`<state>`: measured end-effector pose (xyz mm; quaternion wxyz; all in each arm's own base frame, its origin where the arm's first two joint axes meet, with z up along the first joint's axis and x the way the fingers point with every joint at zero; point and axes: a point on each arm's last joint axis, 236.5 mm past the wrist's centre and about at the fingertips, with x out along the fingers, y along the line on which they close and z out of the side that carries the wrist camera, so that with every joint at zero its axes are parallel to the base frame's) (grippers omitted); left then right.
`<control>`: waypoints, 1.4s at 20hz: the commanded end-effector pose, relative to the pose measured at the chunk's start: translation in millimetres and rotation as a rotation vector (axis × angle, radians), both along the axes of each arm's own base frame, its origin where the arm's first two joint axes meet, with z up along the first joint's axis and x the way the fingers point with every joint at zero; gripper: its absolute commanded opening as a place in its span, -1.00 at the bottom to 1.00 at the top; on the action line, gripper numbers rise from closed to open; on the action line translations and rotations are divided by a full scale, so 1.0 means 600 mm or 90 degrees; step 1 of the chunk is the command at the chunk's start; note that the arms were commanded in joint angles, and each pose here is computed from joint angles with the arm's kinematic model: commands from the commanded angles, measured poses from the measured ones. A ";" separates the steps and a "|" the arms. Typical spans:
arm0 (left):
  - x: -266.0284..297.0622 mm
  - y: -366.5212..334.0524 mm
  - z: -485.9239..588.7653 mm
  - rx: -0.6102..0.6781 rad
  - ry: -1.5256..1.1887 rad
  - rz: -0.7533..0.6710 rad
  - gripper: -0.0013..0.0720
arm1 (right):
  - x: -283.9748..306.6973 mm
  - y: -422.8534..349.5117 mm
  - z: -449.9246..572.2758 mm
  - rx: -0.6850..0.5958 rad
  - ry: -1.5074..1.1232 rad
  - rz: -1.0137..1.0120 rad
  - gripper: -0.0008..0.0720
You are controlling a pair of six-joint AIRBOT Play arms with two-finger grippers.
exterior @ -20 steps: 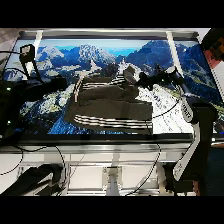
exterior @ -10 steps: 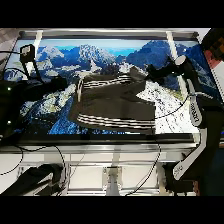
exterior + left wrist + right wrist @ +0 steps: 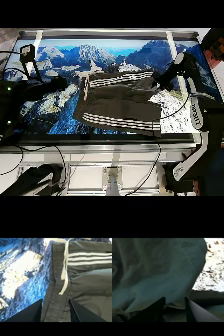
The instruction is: Fold the clothes and pants, and hang the long-sleeved shirts on hangers.
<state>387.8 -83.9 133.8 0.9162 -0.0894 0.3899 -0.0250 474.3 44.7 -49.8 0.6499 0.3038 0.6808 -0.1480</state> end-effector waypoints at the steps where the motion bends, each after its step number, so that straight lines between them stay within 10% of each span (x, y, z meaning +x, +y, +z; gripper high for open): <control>1: 0.000 0.000 0.000 0.001 0.000 0.000 0.00 | -0.023 -0.014 -0.004 -0.051 0.039 -0.012 -0.03; 9: 0.006 0.026 0.003 0.053 -0.013 0.007 0.00 | -0.042 -0.095 -0.005 -0.077 0.057 0.047 -0.07; 15: 0.002 0.027 -0.002 0.054 -0.003 0.008 0.00 | -0.006 -0.082 0.062 0.301 -0.089 0.062 -0.11; 28: -0.001 0.028 -0.004 0.054 0.004 0.009 0.00 | 0.002 -0.068 -0.101 0.320 -0.106 0.064 -0.15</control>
